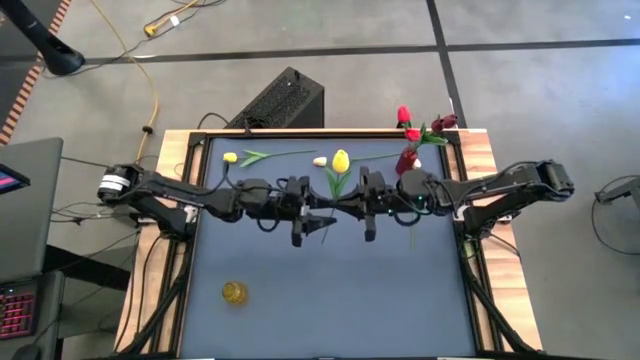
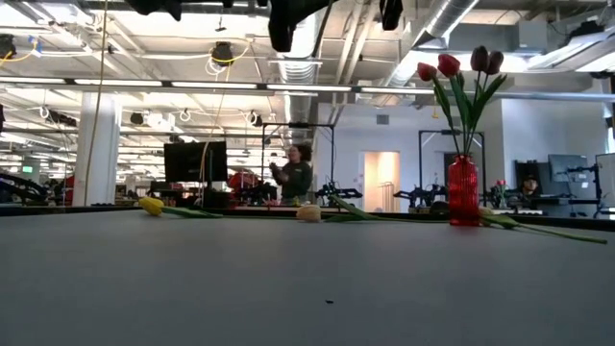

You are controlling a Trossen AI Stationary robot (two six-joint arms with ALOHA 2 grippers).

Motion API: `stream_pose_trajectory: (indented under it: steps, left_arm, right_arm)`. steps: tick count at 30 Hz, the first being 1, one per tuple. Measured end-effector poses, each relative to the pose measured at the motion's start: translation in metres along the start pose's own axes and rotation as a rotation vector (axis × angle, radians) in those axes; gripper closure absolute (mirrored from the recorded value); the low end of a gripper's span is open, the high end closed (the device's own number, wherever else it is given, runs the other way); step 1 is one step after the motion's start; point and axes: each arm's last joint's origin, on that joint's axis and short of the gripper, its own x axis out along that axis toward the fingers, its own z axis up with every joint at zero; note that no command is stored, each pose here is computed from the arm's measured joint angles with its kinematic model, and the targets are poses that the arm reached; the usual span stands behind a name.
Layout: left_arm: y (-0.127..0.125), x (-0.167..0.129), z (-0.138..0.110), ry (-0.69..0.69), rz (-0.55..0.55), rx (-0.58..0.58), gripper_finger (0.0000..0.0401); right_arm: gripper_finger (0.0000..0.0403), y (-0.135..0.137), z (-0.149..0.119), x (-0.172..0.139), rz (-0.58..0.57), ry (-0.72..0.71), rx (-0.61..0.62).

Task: Sort flowers into vase by color
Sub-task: Put the bottom yellow flower into the yellow vase

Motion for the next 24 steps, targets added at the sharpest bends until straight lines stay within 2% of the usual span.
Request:
stream_pose_trajectory:
  steps: [5, 9, 14, 21, 24]
  left_arm:
    - [0.0030, 0.0014, 0.0011, 0.027, -0.022, -0.029, 0.0176]
    - [0.0034, 0.0016, -0.0001, 0.045, -0.042, -0.043, 0.0197]
    - [0.0039, 0.0016, -0.0016, 0.060, -0.036, -0.045, 0.0258]
    - [0.0049, 0.0013, -0.0044, 0.087, -0.026, -0.037, 0.0381]
    - [0.0048, 0.0013, -0.0045, 0.088, -0.026, -0.037, 0.0393]
  right_arm:
    - [0.0372, 0.0007, -0.0002, 0.0000, 0.002, 0.001, 0.001]
    - [0.0372, 0.0005, -0.0002, 0.0000, 0.002, 0.001, 0.001]
    - [0.0371, 0.0005, -0.0006, 0.0000, 0.001, 0.005, 0.001]
    - [0.0354, 0.0020, -0.0013, -0.0001, 0.022, 0.013, 0.004]
    - [0.0348, 0.0028, -0.0018, -0.0002, 0.027, 0.018, 0.017]
